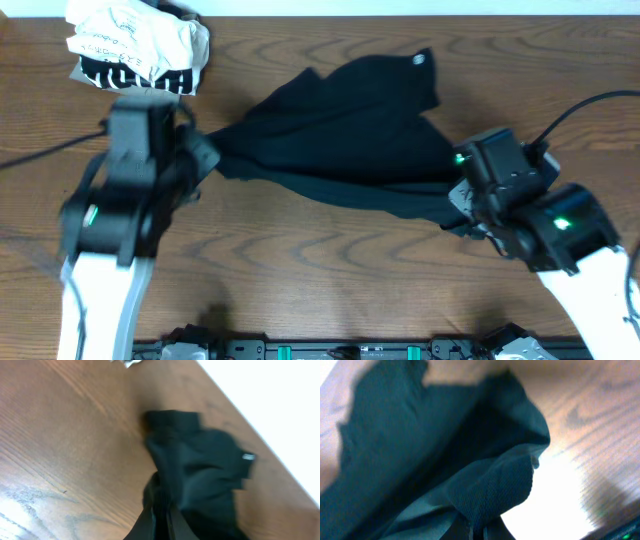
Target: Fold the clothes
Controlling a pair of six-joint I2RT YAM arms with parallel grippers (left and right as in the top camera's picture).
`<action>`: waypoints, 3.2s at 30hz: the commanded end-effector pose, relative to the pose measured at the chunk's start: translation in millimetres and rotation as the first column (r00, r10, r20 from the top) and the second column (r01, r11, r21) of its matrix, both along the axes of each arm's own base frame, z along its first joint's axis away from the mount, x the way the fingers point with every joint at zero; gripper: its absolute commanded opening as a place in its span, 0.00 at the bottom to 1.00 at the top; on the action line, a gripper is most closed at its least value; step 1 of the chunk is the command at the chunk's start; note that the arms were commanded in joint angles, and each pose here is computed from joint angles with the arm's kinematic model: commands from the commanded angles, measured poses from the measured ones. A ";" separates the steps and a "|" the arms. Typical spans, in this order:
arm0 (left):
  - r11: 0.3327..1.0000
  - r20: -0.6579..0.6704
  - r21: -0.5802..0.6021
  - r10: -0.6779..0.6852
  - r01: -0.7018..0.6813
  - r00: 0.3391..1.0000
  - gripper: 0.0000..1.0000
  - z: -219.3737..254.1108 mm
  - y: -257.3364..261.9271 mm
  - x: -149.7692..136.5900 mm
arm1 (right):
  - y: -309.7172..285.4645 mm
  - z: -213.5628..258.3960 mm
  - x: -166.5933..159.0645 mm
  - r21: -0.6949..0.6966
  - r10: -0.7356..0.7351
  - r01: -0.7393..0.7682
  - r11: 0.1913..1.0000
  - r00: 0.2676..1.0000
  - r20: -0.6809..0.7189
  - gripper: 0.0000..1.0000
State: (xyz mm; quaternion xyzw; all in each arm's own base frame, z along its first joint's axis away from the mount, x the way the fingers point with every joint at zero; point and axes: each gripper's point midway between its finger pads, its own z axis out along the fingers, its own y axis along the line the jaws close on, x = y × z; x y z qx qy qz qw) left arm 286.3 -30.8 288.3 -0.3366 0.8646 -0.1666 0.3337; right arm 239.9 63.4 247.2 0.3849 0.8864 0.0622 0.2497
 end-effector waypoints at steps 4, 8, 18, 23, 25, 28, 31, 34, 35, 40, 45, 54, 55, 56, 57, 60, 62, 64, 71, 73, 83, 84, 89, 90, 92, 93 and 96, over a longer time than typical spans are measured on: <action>1.000 0.221 -0.014 0.000 0.004 0.975 0.06 55.4 7.8 -50.3 | -1.9 57.6 3.4 -0.035 0.125 -0.122 0.992 0.984 0.124 0.01; 0.996 0.365 -0.058 -0.042 0.068 0.930 0.06 93.7 -0.1 -83.7 | -3.5 88.5 -2.4 -0.036 0.160 -0.156 0.987 0.971 0.178 0.01; 0.969 0.574 -0.105 -0.125 0.224 0.809 0.06 180.7 -18.3 -151.5 | -3.1 161.9 -27.3 -0.006 0.248 -0.260 0.965 0.910 0.332 0.01; 0.959 0.653 -0.100 -0.138 0.265 0.745 0.06 213.6 -20.9 -178.7 | -4.2 185.5 -37.8 0.018 0.249 -0.278 0.960 0.885 0.393 0.01; 0.959 0.681 -0.093 -0.135 0.269 0.719 0.06 225.1 -19.9 -187.6 | -5.2 193.1 -39.9 0.017 0.250 -0.283 0.959 0.874 0.416 0.01; 0.958 0.707 -0.087 -0.133 0.272 0.694 0.06 235.4 -19.0 -196.0 | -6.0 199.3 -41.6 0.021 0.246 -0.283 0.959 0.866 0.435 0.01; 0.960 0.706 -0.087 -0.130 0.267 0.696 0.06 235.6 -18.3 -194.7 | -6.2 200.0 -41.6 0.017 0.248 -0.284 0.959 0.865 0.437 0.01; 0.962 0.688 -0.091 -0.127 0.258 0.715 0.06 233.5 -18.3 -184.1 | -6.7 199.4 -38.0 0.010 0.244 -0.275 0.961 0.868 0.433 0.01; 0.963 0.678 -0.092 -0.126 0.254 0.724 0.06 232.4 -18.4 -178.5 | -6.5 199.0 -35.5 0.006 0.242 -0.271 0.963 0.869 0.431 0.01; 0.965 0.586 -0.098 -0.142 0.244 0.798 0.06 217.3 -23.4 -131.5 | -3.4 190.9 -18.9 -0.021 0.240 -0.253 0.967 0.887 0.394 0.01; 0.967 0.469 -0.099 -0.162 0.235 0.868 0.06 195.0 -31.0 -61.6 | 3.0 184.0 14.6 -0.064 0.235 -0.228 0.972 0.898 0.371 0.01; 0.968 0.403 -0.074 -0.192 0.241 0.895 0.06 148.4 -49.7 109.3 | 4.8 152.2 136.1 0.001 0.245 -0.262 0.965 0.901 0.357 0.01; 0.967 0.424 -0.072 -0.191 0.243 0.885 0.06 146.9 -51.8 128.2 | 4.0 150.3 153.3 0.019 0.255 -0.283 0.959 0.890 0.377 0.01; 0.967 0.457 -0.067 -0.189 0.245 0.869 0.06 148.3 -53.7 146.8 | 3.5 150.2 170.0 0.038 0.264 -0.305 0.952 0.875 0.405 0.01; 0.967 0.499 -0.059 -0.187 0.248 0.846 0.06 152.6 -55.8 165.2 | 2.2 152.3 186.1 0.059 0.268 -0.326 0.944 0.856 0.441 0.01; 0.966 0.621 -0.038 -0.176 0.254 0.764 0.06 178.0 -59.2 203.1 | -9.9 169.9 224.2 0.127 0.254 -0.386 0.914 0.786 0.563 0.01; 0.966 0.685 -0.026 -0.171 0.258 0.708 0.06 201.2 -60.7 213.7 | -20.2 190.0 236.7 0.145 0.265 -0.457 0.878 0.714 0.648 0.01; 0.966 0.710 -0.013 -0.174 0.259 0.682 0.06 216.8 -60.7 212.7 | -34.3 203.7 238.7 0.133 0.278 -0.502 0.855 0.659 0.699 0.01; 0.960 0.617 0.066 -0.254 0.273 0.745 0.06 187.5 -60.6 207.0 | -52.9 184.2 225.4 -0.010 0.450 -0.585 0.811 0.613 0.650 0.01; 0.956 0.524 0.072 -0.280 0.286 0.804 0.06 158.4 -60.1 202.3 | -50.8 165.0 219.9 -0.038 0.512 -0.613 0.789 0.623 0.591 0.01; 0.946 0.008 -0.009 -0.324 0.324 0.946 0.06 19.9 -56.1 163.4 | -73.7 64.0 183.6 0.082 0.442 -0.459 0.885 0.882 0.165 0.01; 0.943 -0.023 -0.008 -0.332 0.332 0.943 0.06 11.8 -56.0 161.6 | -73.4 61.2 180.7 0.079 0.441 -0.454 0.887 0.886 0.144 0.01; 0.942 -0.067 -0.020 -0.336 0.335 0.940 0.06 2.0 -56.1 156.8 | -71.7 59.7 178.6 0.105 0.409 -0.423 0.900 0.903 0.131 0.01; 0.939 -0.062 -0.022 -0.343 0.342 0.937 0.06 4.0 -57.1 155.2 | -71.4 61.0 177.2 0.116 0.395 -0.410 0.905 0.909 0.132 0.01; 0.932 -0.050 -0.026 -0.362 0.361 0.931 0.06 9.6 -59.8 151.2 | -70.5 65.0 174.3 0.117 0.388 -0.404 0.907 0.911 0.139 0.01; 0.928 -0.039 -0.015 -0.373 0.372 0.927 0.06 14.7 -60.5 147.8 | -69.6 69.2 172.5 0.109 0.390 -0.406 0.907 0.909 0.147 0.01; 0.912 0.002 0.024 -0.411 0.410 0.912 0.06 34.9 -64.9 134.3 | -69.6 87.2 162.3 0.075 0.387 -0.405 0.911 0.904 0.181 0.01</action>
